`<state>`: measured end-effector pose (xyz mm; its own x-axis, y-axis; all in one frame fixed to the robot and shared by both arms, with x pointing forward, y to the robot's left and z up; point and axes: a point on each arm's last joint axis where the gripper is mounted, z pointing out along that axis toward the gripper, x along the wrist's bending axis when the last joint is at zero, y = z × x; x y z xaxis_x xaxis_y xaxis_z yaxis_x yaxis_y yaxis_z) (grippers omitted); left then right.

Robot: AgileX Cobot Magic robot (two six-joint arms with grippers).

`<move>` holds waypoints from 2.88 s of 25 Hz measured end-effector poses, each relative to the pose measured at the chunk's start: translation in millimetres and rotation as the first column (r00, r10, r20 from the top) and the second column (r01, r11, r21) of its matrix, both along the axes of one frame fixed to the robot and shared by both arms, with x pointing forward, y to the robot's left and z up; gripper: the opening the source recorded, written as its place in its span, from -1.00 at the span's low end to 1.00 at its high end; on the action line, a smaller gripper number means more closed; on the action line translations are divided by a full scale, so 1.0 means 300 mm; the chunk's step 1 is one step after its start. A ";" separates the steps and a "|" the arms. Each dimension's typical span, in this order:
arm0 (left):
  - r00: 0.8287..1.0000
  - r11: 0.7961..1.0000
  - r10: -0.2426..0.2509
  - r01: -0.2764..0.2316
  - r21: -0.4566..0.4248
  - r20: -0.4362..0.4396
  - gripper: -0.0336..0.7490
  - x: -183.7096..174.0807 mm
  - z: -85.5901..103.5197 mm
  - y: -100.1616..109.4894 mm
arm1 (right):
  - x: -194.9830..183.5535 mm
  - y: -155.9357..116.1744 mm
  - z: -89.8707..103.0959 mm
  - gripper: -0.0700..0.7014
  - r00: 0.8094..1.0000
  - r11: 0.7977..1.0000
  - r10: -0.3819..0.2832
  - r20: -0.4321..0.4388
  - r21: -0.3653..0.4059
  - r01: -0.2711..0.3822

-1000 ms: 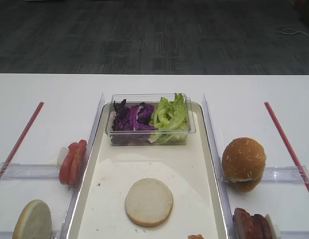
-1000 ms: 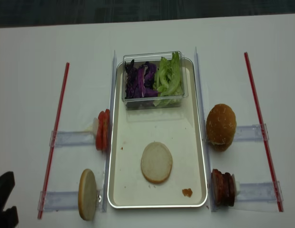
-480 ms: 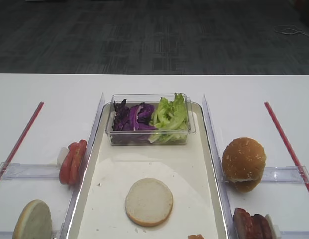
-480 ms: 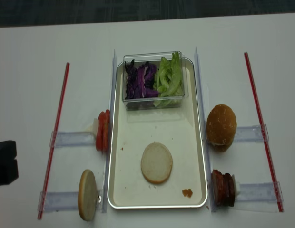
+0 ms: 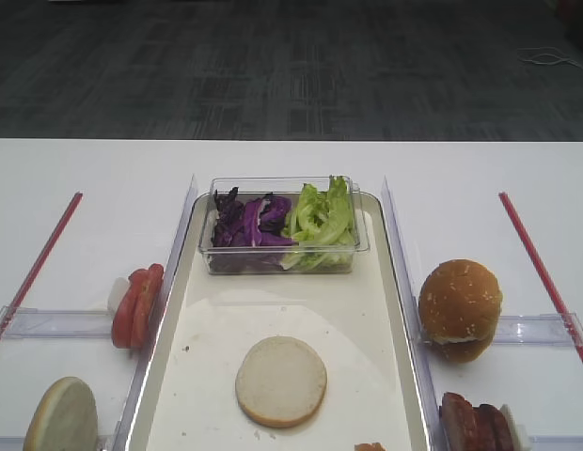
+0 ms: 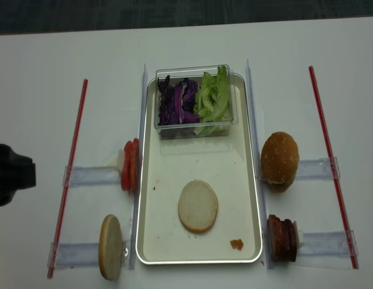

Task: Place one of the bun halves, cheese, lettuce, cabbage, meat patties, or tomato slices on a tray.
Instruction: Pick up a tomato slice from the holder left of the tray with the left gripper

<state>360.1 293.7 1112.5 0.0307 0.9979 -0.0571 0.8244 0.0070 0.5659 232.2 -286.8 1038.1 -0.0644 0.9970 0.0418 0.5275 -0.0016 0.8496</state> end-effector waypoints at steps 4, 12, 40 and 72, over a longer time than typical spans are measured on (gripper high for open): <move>0.999 1.000 -0.018 0.018 0.008 -0.036 -0.10 0.049 0.001 -0.012 | 0.000 0.000 0.000 0.36 1.000 1.000 0.000 0.000 0.000 0.000; 0.998 0.999 -0.024 0.022 -0.034 -0.061 -0.10 0.147 -0.009 -0.068 | 0.000 0.000 0.000 0.36 1.000 1.000 0.000 0.000 0.000 0.000; 0.949 0.996 -0.083 0.086 -0.002 -0.304 -0.10 0.475 -0.185 -0.413 | 0.000 0.000 0.000 0.36 1.000 1.000 -0.001 0.000 0.001 0.001; 0.900 0.997 -0.063 0.076 0.013 -0.432 -0.10 0.589 -0.416 -0.484 | 0.000 0.000 0.000 0.35 1.000 1.000 -0.001 0.000 0.001 0.001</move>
<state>536.8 148.5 987.8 0.0788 0.9955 -0.0523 0.9855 -0.0699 0.1547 232.2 -286.8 1038.1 -0.0635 0.9970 0.0433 0.5276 -0.0033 0.8495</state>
